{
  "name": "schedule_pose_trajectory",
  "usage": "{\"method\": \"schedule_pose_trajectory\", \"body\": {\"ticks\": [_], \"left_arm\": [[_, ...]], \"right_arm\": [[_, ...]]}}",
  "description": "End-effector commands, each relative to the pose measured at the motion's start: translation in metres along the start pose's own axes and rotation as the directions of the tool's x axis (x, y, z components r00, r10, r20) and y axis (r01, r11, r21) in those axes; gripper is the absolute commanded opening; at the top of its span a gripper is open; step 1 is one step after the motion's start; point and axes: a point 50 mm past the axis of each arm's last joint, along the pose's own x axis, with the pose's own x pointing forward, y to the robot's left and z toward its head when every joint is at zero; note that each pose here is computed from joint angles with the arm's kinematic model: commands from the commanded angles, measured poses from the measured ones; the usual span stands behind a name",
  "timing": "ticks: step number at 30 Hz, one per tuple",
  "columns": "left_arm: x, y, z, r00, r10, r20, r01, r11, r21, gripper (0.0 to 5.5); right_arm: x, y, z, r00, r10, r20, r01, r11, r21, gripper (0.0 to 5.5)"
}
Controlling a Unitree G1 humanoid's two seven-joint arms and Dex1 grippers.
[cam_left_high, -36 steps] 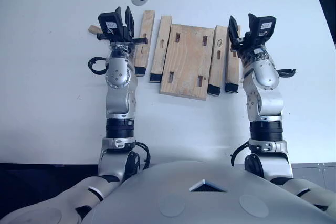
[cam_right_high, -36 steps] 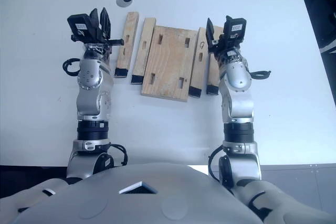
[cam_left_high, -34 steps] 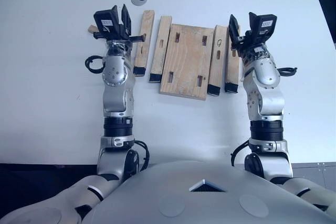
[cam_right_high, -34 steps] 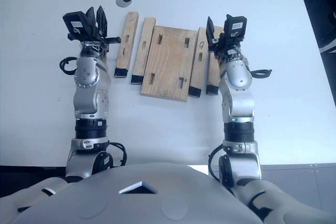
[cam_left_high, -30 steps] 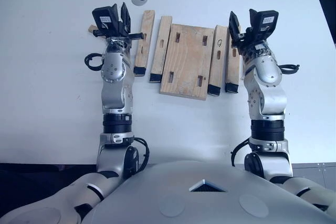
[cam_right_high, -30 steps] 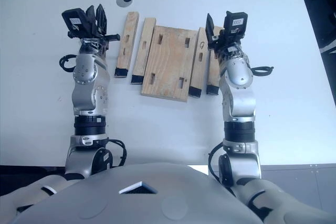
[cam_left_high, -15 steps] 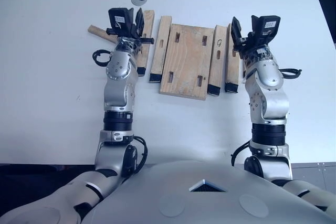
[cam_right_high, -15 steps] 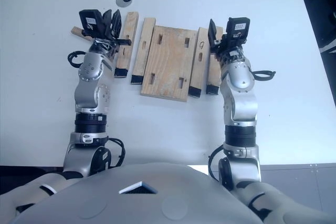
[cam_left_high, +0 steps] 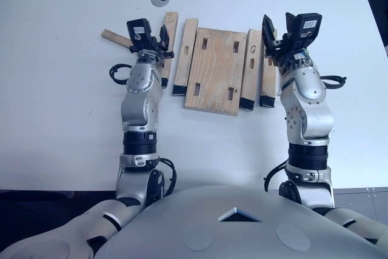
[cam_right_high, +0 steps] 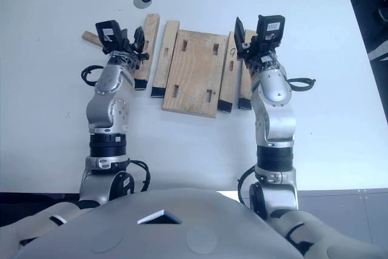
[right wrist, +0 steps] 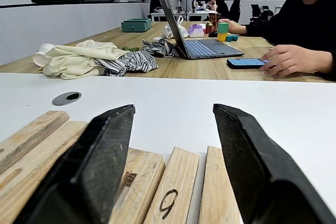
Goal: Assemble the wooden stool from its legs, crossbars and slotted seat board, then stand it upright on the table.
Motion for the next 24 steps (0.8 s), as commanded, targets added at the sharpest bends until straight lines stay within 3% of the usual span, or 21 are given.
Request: {"method": "schedule_pose_trajectory", "body": {"ticks": [1,9,14,19,24], "left_arm": [[-0.001,0.007,0.001,0.988,0.145,-0.058,-0.15,0.984,-0.095,2.7],[0.037,-0.007,0.0,0.978,0.177,-0.114,-0.198,0.959,-0.204,3.85],[0.043,-0.007,0.0,0.948,0.295,-0.124,-0.315,0.926,-0.207,3.85],[0.042,0.0,0.0,0.869,0.485,-0.099,-0.495,0.852,-0.17,3.85],[0.054,0.008,-0.019,0.824,0.489,-0.286,-0.551,0.809,-0.204,3.85]], "right_arm": [[0.0,-0.001,0.001,1.0,0.013,-0.018,-0.013,1.0,-0.012,2.74],[0.008,0.003,-0.002,0.998,0.054,-0.033,-0.054,0.998,-0.019,2.74],[0.009,0.002,-0.004,0.998,0.055,-0.04,-0.056,0.998,-0.019,2.74],[0.01,0.001,-0.006,0.997,0.057,-0.046,-0.058,0.998,-0.022,2.74],[0.011,0.001,-0.006,0.997,0.058,-0.045,-0.06,0.997,-0.042,2.74]]}}
